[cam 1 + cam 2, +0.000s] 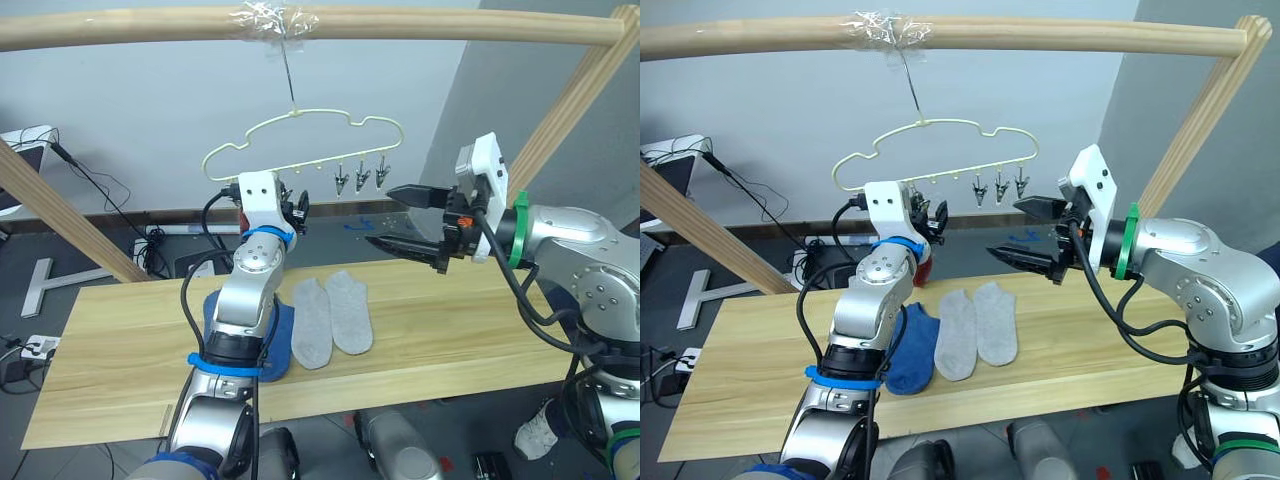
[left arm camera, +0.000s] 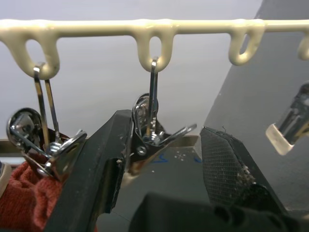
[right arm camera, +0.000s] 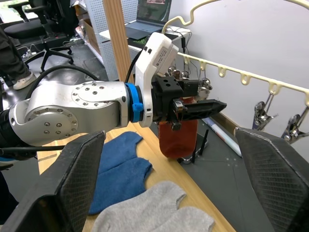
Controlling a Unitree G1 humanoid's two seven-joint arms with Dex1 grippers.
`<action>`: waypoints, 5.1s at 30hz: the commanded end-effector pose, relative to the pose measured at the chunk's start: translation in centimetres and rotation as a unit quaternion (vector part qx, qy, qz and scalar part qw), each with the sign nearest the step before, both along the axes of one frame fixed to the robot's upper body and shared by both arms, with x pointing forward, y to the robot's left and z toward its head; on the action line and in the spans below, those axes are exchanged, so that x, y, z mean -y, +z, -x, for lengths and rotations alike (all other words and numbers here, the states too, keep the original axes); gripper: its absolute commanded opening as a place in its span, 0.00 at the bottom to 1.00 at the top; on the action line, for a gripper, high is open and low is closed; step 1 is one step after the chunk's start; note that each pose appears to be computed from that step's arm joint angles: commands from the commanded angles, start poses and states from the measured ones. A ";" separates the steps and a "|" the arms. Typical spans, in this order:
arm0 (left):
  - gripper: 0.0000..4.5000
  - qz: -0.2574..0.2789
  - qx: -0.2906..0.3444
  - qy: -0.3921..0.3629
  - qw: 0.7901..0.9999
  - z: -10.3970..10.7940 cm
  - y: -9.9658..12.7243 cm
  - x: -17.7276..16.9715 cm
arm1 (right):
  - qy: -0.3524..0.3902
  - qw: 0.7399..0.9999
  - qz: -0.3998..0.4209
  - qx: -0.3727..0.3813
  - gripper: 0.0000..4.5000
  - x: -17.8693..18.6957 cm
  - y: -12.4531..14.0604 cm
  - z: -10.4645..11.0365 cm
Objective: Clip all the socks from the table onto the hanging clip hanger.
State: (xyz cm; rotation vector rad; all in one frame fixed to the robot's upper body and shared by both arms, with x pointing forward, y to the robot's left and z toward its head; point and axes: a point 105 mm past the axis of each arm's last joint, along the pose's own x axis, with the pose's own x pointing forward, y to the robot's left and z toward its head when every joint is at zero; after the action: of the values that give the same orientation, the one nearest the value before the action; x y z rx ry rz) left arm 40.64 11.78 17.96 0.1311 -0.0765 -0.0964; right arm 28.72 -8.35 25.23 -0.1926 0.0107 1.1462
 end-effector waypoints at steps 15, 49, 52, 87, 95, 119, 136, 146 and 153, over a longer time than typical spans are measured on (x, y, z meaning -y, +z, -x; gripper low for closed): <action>0.56 0.009 0.050 0.029 0.998 -0.3 2.9 -0.6 | -0.024 1.000 -0.002 0.016 1.00 2.7 0.2 -2.4; 0.07 0.034 0.041 0.033 0.998 -0.6 2.7 -0.3 | -0.032 0.999 0.008 0.004 1.00 2.6 -0.6 -2.2; 0.04 0.049 0.026 0.019 0.998 -0.6 2.6 -0.4 | -0.030 0.999 0.011 0.001 1.00 2.2 -0.8 -2.1; 0.04 0.225 -0.047 -0.175 0.957 2.8 7.0 -1.8 | -0.241 0.949 0.139 -0.151 1.00 -5.8 -17.5 -8.7; 0.04 0.220 -0.053 -0.168 0.960 2.8 6.8 -2.1 | -0.248 0.945 0.146 -0.155 1.00 -7.0 -19.4 -10.1; 0.04 0.213 -0.053 -0.156 0.963 2.8 6.9 -2.4 | -0.239 0.926 0.183 -0.226 1.00 -8.8 -23.6 -9.4; 0.03 0.226 -0.059 -0.162 0.959 2.9 6.8 -2.5 | -0.283 0.916 0.200 -0.203 0.00 -6.9 -24.0 -10.3; 0.03 0.297 -0.086 -0.207 0.928 3.5 7.3 -3.1 | -0.175 0.969 0.109 -0.137 0.00 -9.2 -18.0 -8.9; 0.03 0.313 -0.101 -0.221 0.918 3.8 7.3 -3.2 | -0.099 0.990 0.050 -0.085 0.00 -10.3 -12.5 -6.8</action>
State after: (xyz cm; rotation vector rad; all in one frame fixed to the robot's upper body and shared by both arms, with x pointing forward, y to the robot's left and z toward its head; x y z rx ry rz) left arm 37.38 15.32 21.90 -0.5537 0.1832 -0.4681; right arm 36.19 1.26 11.18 -0.1934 0.2832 0.9130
